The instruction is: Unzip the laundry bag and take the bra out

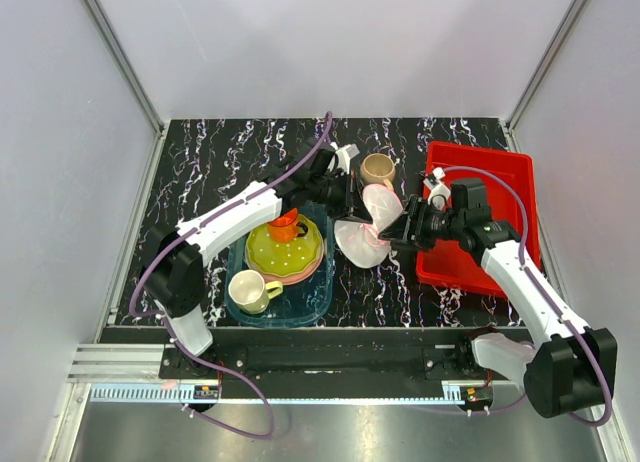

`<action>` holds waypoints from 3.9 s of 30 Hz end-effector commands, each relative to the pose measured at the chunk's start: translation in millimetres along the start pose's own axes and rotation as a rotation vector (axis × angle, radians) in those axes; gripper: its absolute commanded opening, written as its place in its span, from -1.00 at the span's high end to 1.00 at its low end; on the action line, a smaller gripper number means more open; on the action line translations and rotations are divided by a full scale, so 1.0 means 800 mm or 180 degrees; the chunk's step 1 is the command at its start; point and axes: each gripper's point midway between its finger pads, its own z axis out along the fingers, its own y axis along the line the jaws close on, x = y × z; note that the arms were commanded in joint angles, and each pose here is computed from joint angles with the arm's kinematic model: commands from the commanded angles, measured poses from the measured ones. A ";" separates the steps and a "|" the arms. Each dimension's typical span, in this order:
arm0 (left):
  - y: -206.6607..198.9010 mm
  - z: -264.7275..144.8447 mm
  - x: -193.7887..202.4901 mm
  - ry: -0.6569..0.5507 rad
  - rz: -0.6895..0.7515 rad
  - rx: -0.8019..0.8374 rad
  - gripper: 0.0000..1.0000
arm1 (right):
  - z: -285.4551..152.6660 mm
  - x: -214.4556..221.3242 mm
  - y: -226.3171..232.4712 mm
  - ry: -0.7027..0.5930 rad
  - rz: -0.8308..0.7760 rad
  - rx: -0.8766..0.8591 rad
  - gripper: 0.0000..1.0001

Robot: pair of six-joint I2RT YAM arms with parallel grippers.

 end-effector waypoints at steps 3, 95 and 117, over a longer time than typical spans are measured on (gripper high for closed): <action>-0.034 -0.005 -0.016 -0.0091 0.0209 0.0241 1.00 | 0.011 -0.011 0.021 -0.0104 -0.0152 -0.0163 -0.09; -0.037 0.002 -0.013 0.0004 0.0209 0.0345 1.00 | 0.026 0.017 0.004 -0.0504 -0.0901 -0.0415 -0.20; -0.031 0.002 -0.011 0.0002 0.0216 0.0280 1.00 | 0.012 0.031 0.011 -0.0385 -0.0876 -0.0419 -0.18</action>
